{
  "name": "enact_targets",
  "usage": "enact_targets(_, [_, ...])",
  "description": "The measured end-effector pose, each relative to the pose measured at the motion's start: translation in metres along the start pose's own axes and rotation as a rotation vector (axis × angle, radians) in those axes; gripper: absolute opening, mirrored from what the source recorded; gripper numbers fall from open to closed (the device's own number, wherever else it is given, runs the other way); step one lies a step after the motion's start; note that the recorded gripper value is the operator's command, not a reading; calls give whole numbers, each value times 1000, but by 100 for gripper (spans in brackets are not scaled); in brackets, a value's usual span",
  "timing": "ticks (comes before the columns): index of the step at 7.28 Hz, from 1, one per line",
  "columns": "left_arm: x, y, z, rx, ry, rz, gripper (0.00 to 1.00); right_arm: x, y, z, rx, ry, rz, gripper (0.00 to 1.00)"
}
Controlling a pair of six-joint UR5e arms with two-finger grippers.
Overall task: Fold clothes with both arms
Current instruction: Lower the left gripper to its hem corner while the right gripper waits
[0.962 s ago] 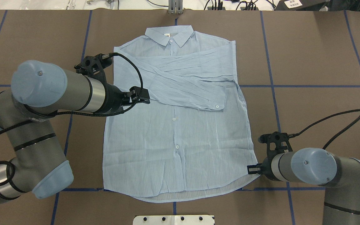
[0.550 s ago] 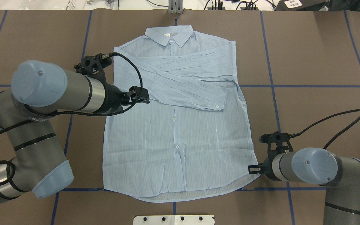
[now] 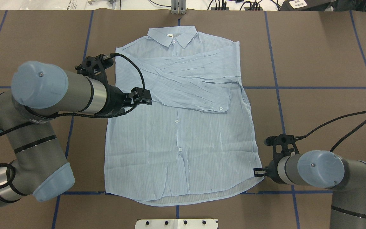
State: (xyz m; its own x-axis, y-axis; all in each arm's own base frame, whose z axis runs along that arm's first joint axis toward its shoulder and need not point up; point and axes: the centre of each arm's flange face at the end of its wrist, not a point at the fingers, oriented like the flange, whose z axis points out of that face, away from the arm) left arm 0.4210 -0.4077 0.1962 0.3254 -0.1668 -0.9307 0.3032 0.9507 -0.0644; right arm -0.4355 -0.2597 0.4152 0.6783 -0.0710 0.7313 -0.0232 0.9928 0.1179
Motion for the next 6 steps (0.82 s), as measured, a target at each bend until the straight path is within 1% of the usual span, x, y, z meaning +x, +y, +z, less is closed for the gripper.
enact_targets(1, [0,0,0,1,-1,0,100,-4,0,-5,-1,-8,0,0])
enact_targets(3, [-3,-2,3,2,-8,-2,100,-16,-2,-26,4,-28,0,0])
enact_targets(4, [-10,-2,7,0,-21,-6,100,-20,-2,-35,10,-40,3,0])
enact_targets(5, [-30,2,13,-7,-53,-10,100,-22,-3,-39,15,-46,10,0])
enact_targets(6, [-53,13,19,-18,-87,-7,100,-23,-3,-41,17,-51,14,0])
